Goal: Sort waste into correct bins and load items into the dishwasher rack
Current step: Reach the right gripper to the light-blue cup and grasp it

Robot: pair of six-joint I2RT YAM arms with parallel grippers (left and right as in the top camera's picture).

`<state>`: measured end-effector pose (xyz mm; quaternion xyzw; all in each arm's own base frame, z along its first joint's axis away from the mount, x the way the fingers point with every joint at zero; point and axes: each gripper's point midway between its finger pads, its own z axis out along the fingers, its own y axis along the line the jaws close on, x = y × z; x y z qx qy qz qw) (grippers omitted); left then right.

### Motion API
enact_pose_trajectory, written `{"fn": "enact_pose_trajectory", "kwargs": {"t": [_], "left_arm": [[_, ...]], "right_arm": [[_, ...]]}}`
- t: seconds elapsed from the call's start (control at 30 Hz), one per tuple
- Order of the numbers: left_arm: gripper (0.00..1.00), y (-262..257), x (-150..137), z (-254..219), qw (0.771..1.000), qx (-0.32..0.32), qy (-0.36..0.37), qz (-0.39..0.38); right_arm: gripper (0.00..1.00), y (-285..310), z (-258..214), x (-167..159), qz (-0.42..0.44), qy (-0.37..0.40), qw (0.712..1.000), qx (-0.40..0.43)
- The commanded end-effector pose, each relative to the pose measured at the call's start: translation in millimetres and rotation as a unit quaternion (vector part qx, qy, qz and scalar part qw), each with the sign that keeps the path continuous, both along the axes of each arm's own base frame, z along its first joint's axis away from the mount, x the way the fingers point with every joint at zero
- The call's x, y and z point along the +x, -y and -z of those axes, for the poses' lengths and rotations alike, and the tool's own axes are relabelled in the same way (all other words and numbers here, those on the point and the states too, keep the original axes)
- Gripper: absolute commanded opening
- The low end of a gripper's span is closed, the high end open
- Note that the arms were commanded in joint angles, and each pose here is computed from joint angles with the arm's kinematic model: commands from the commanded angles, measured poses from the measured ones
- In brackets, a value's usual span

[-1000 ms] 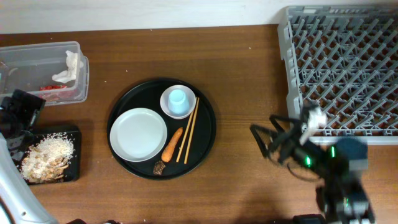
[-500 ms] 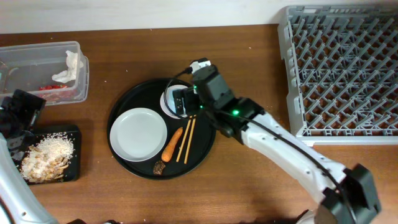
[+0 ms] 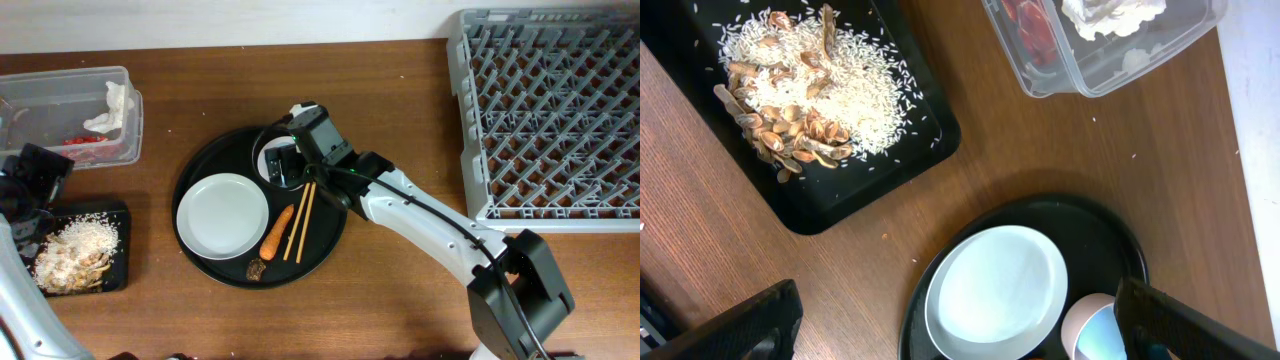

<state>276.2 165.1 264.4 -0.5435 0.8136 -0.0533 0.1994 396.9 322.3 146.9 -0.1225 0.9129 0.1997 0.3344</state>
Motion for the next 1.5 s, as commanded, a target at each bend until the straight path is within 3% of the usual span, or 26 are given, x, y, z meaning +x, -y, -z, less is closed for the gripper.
{"fn": "enact_pose_trajectory", "kwargs": {"t": [0.0, 0.23, 0.53, 1.13, 1.33, 1.47], "left_arm": [[0.99, 0.8, -2.6, -3.2, 1.000, 0.001, 0.005, -0.006], [0.99, 0.8, -2.6, -3.2, 1.000, 0.001, 0.005, -0.006], [0.99, 0.8, -2.6, -3.2, 1.000, 0.001, 0.005, -0.006], [0.99, 0.8, -2.6, -3.2, 1.000, 0.001, 0.005, -0.006], [0.99, 0.8, -2.6, -3.2, 1.000, 0.001, 0.005, -0.006], [0.99, 0.8, -2.6, -3.2, 1.000, 0.001, 0.005, -0.006]], "right_arm": [[0.98, -12.6, -5.6, 9.0, -0.009, 0.023, 1.000, 0.010], [0.98, -22.8, 46.2, 28.0, 0.005, 0.018, 1.000, -0.003], [0.98, -19.0, 78.8, 31.7, 0.013, 0.012, 0.999, -0.037], [0.99, -16.2, 78.4, 39.5, 0.040, 0.053, 0.995, -0.071], [0.76, -13.1, 83.2, 35.7, 0.039, 0.042, 0.995, -0.081], [0.72, -12.9, 83.4, 34.9, 0.037, 0.040, 0.995, -0.081]]}}
